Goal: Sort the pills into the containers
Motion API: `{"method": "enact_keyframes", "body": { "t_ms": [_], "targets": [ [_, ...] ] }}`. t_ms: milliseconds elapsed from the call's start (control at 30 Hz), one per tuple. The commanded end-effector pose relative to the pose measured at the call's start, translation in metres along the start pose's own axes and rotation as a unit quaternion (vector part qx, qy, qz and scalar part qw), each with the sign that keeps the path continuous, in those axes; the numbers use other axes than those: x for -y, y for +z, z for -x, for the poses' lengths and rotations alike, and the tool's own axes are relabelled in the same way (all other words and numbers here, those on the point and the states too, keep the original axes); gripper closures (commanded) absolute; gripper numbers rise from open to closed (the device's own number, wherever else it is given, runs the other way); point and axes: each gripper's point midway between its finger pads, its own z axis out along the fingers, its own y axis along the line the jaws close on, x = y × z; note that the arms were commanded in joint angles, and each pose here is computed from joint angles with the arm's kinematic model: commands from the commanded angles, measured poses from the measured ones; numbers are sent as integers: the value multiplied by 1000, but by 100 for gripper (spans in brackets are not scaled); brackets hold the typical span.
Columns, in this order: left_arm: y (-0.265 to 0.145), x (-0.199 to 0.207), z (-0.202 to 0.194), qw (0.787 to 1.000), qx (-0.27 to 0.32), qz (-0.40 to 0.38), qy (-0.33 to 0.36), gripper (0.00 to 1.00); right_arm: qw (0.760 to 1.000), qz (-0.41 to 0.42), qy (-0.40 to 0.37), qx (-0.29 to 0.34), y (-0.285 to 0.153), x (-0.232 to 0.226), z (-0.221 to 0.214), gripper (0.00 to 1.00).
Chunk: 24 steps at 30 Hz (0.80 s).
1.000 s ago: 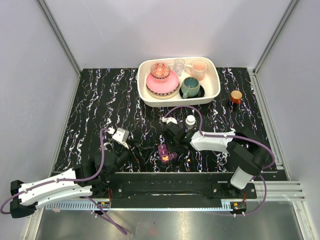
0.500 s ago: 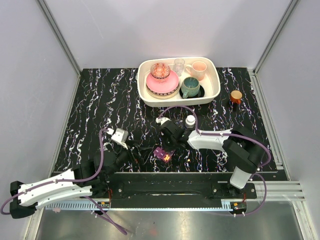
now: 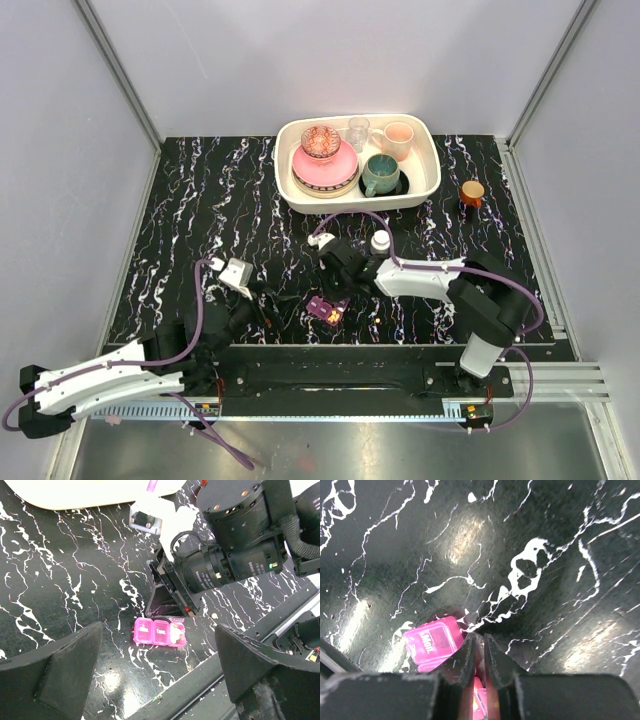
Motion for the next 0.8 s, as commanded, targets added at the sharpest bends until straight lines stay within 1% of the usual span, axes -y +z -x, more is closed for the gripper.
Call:
{"method": "enact_keyframes", "body": {
  "t_ms": [0, 133, 200, 267, 300, 333, 367, 400, 467, 500, 567, 633, 667, 700, 767],
  "targets": [
    [0, 3, 13, 1000, 12, 3, -8, 1, 996, -10, 6, 84, -31, -3, 58, 79],
    [7, 9, 5, 1000, 0, -10, -22, 1, 989, -35, 39, 137, -59, 8, 78, 76],
    [11, 12, 1, 1000, -8, -19, -21, 1, 984, -46, 55, 162, -78, 14, 82, 70],
    [20, 11, -3, 1000, -15, -18, -15, 1, 981, -58, 68, 172, -90, 21, 79, 64],
    [23, 16, -7, 999, -23, -33, -14, 1, 979, -56, 77, 182, -101, 22, 77, 62],
    [30, 12, -12, 999, -32, -28, -9, 1, 978, -57, 81, 183, -105, 24, 74, 60],
    [35, 15, -11, 999, -27, -40, -12, 1, 976, -56, 86, 192, -117, 25, 73, 59],
    [39, 20, -23, 997, -51, -62, -8, 1, 976, -60, 93, 186, -118, 28, 65, 57],
    [50, 12, -24, 997, -49, -63, -18, 1, 974, -57, 103, 192, -131, 30, 58, 55],
    [54, 10, -35, 995, -71, -69, -20, 1, 974, -57, 113, 186, -131, 32, 50, 55],
    [61, 0, -38, 995, -71, -58, -29, 1, 972, -46, 123, 193, -142, 31, 44, 54],
    [66, -7, -49, 994, -88, -51, -29, 1, 972, -43, 137, 186, -141, 33, 31, 53],
    [68, -6, -49, 994, -86, -55, -29, 1, 971, -42, 141, 189, -145, 35, 26, 53],
    [71, -9, -56, 994, -97, -49, -27, 1, 970, -41, 149, 189, -146, 35, 24, 53],
    [74, -5, -62, 992, -105, -62, -26, 1, 969, -40, 154, 190, -148, 37, 19, 53]
  ]
}}
